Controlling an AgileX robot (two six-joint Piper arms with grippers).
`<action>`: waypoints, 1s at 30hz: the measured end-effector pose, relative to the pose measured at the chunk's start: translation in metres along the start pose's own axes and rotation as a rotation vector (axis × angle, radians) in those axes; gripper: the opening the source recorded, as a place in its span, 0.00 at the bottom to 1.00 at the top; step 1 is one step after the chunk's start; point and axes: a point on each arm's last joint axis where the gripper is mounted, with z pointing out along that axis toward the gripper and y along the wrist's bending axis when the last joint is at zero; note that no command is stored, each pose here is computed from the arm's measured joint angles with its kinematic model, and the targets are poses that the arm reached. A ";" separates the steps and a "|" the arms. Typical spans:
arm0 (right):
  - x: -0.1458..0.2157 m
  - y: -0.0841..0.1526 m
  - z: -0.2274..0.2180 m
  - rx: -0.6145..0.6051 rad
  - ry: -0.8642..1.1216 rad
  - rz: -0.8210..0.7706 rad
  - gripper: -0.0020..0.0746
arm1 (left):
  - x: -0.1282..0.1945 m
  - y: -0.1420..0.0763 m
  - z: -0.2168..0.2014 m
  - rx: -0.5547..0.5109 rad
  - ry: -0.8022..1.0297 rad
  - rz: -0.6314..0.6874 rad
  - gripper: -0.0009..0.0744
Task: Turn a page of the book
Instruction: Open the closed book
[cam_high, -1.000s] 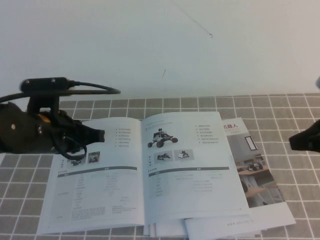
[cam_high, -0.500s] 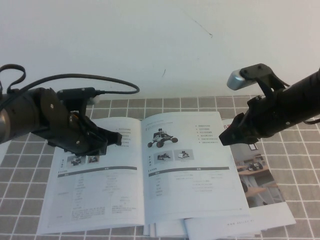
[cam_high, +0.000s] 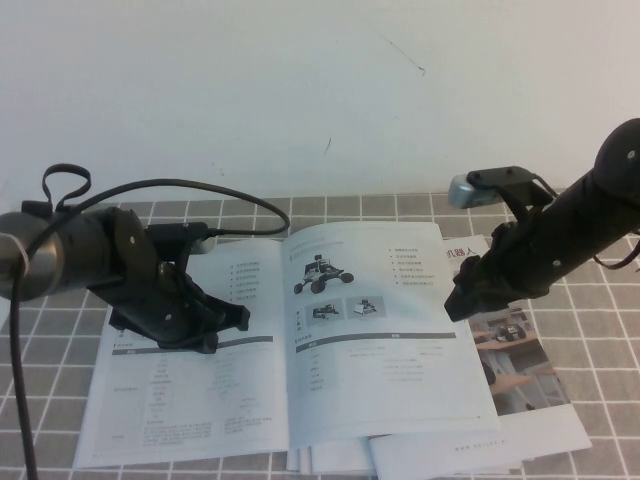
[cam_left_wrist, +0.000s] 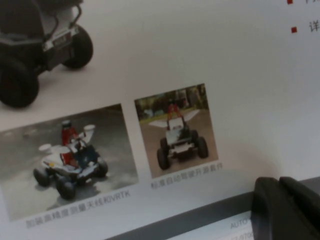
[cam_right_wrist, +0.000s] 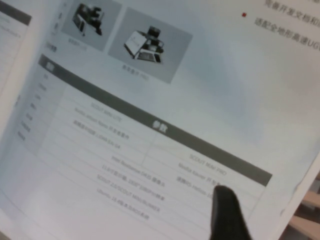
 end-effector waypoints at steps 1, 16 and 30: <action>0.001 -0.001 0.003 -0.001 0.009 0.005 0.52 | -0.001 0.000 0.000 0.000 -0.002 0.000 0.01; 0.009 -0.013 0.034 -0.015 0.083 0.047 0.54 | -0.001 0.000 0.000 0.000 -0.002 0.000 0.01; 0.007 -0.011 0.047 -0.103 0.046 0.116 0.54 | -0.001 0.000 0.000 0.001 -0.002 0.001 0.01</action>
